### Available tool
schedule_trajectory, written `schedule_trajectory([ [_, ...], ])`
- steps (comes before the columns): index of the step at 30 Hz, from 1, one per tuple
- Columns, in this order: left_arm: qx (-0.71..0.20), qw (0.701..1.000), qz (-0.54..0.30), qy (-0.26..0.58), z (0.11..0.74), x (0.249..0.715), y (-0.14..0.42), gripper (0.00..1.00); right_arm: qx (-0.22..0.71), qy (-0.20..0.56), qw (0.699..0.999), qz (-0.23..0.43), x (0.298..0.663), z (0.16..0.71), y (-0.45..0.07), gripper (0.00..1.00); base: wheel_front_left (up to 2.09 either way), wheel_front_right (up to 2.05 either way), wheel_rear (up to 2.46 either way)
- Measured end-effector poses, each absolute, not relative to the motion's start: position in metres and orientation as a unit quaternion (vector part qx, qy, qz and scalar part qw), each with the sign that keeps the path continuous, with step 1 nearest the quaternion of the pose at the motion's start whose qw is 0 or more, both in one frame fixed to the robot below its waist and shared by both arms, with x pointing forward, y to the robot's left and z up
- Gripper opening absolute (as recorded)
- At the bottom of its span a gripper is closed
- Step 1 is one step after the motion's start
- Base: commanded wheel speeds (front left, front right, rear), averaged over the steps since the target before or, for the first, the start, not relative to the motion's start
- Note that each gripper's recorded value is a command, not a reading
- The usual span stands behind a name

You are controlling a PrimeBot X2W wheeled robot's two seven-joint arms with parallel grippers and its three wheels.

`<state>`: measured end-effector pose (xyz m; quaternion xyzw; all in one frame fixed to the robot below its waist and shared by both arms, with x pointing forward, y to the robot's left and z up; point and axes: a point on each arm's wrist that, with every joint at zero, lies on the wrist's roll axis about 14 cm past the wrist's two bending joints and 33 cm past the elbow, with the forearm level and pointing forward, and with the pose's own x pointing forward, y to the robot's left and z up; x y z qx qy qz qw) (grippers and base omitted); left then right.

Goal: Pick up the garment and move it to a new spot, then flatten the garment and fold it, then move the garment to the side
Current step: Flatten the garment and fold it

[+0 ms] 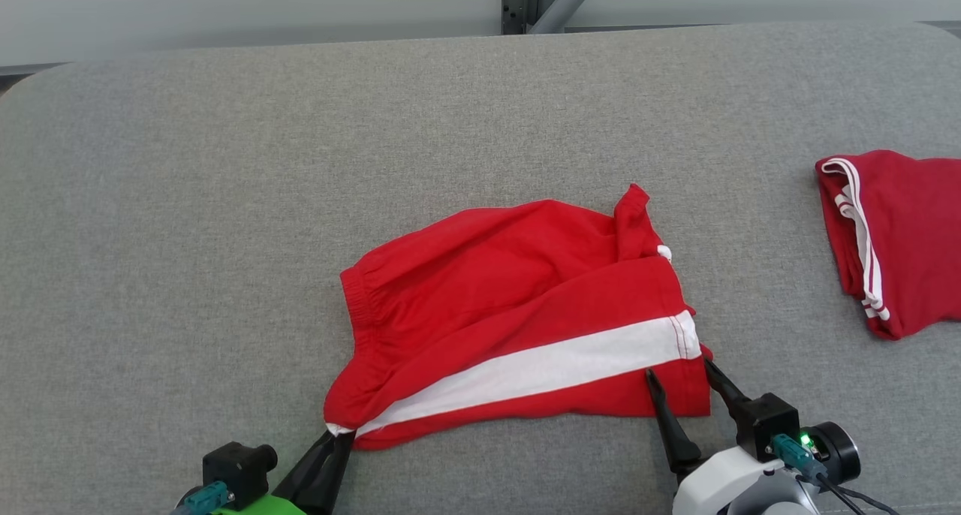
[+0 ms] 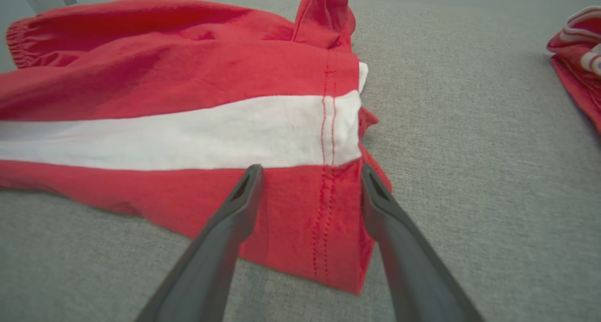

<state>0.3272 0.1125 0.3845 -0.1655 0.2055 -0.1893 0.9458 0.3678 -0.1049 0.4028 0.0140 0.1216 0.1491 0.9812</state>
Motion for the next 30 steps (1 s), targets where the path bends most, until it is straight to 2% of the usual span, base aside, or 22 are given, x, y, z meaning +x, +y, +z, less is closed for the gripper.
schedule_trajectory([
  [25, -0.165, 0.946, -0.184, 0.209, 0.382, 0.326, 0.115, 0.00, 0.020, 0.114, 0.978, 0.174, 0.385, 0.407, -0.087, 1.00, 0.00, 0.00, 0.00],
  [26, -0.165, 0.946, -0.184, 0.209, 0.382, 0.326, 0.115, 0.00, 0.020, 0.115, 0.978, 0.174, 0.386, 0.406, -0.087, 0.89, 0.00, 0.00, 0.00],
  [27, -0.165, 0.946, -0.184, 0.210, 0.382, 0.326, 0.115, 0.00, 0.020, 0.114, 0.978, 0.175, 0.387, 0.407, -0.086, 0.72, 0.00, 0.00, 0.00],
  [28, -0.165, 0.946, -0.184, 0.210, 0.382, 0.326, 0.115, 0.00, 0.022, 0.114, 0.978, 0.175, 0.387, 0.407, -0.086, 0.49, 0.00, 0.00, 0.00],
  [30, -0.165, 0.946, -0.184, 0.209, 0.382, 0.326, 0.115, 0.00, 0.023, 0.114, 0.978, 0.175, 0.387, 0.407, -0.086, 0.35, 0.00, 0.00, 0.00],
])
